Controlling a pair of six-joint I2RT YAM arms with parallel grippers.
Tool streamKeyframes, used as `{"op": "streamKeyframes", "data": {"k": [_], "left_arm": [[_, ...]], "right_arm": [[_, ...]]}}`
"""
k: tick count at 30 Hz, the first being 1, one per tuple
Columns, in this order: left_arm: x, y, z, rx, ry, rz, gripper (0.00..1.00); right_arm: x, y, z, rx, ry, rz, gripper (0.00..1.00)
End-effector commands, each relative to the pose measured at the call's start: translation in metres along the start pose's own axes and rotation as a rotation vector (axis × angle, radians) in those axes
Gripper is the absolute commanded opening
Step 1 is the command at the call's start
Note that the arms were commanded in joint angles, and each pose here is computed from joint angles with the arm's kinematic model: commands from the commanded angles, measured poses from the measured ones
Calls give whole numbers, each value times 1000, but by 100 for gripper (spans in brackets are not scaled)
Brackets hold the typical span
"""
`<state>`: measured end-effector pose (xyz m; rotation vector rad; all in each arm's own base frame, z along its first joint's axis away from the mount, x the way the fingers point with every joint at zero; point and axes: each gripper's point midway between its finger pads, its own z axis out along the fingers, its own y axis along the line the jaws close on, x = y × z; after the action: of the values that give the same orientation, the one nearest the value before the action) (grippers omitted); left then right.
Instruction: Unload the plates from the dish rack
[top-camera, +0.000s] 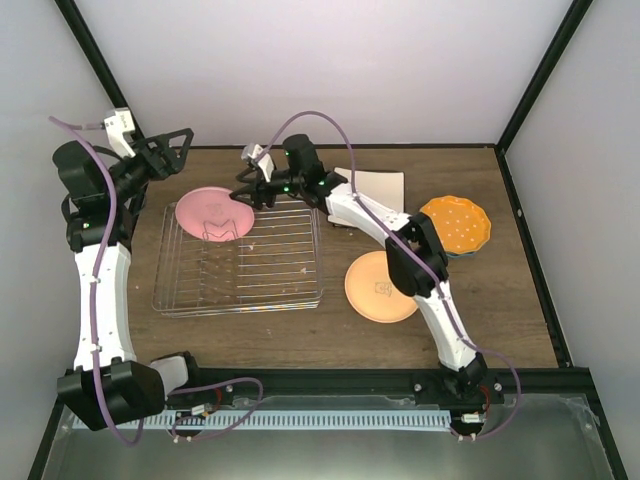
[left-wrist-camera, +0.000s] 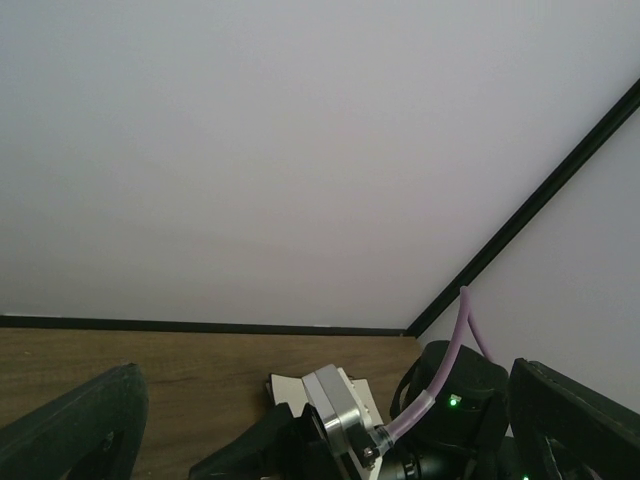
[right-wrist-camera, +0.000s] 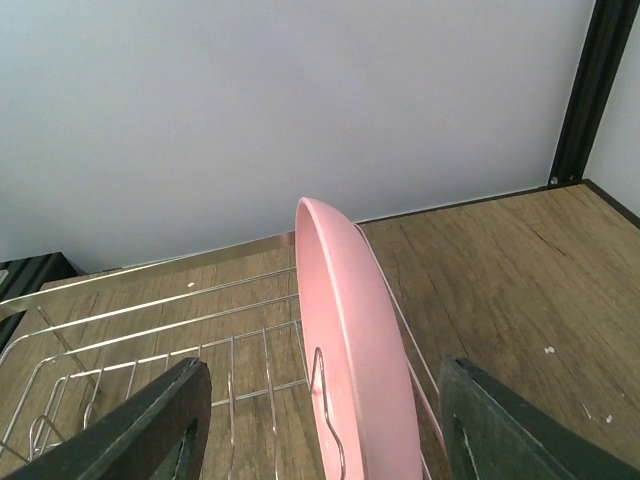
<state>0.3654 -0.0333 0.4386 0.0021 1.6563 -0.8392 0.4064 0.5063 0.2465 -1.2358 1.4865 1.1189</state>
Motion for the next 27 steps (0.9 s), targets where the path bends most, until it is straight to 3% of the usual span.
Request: {"op": "streamKeyframes", "data": {"k": [1,13,19,27], "left_arm": [[0,-7,-3,19,-4,25,100],[2,-3,-1,13,0,22,100],[3,-1,-1,8,4,24,100],[4,2,2,7,4,22,100]], "right_arm": [[3,6,9,-19,-3,-58,63],[41,-9,34,25,54,-48,60],[47,-8,36,17,63,-49,42],[20,-8,25,66,-5,-125,20]]}}
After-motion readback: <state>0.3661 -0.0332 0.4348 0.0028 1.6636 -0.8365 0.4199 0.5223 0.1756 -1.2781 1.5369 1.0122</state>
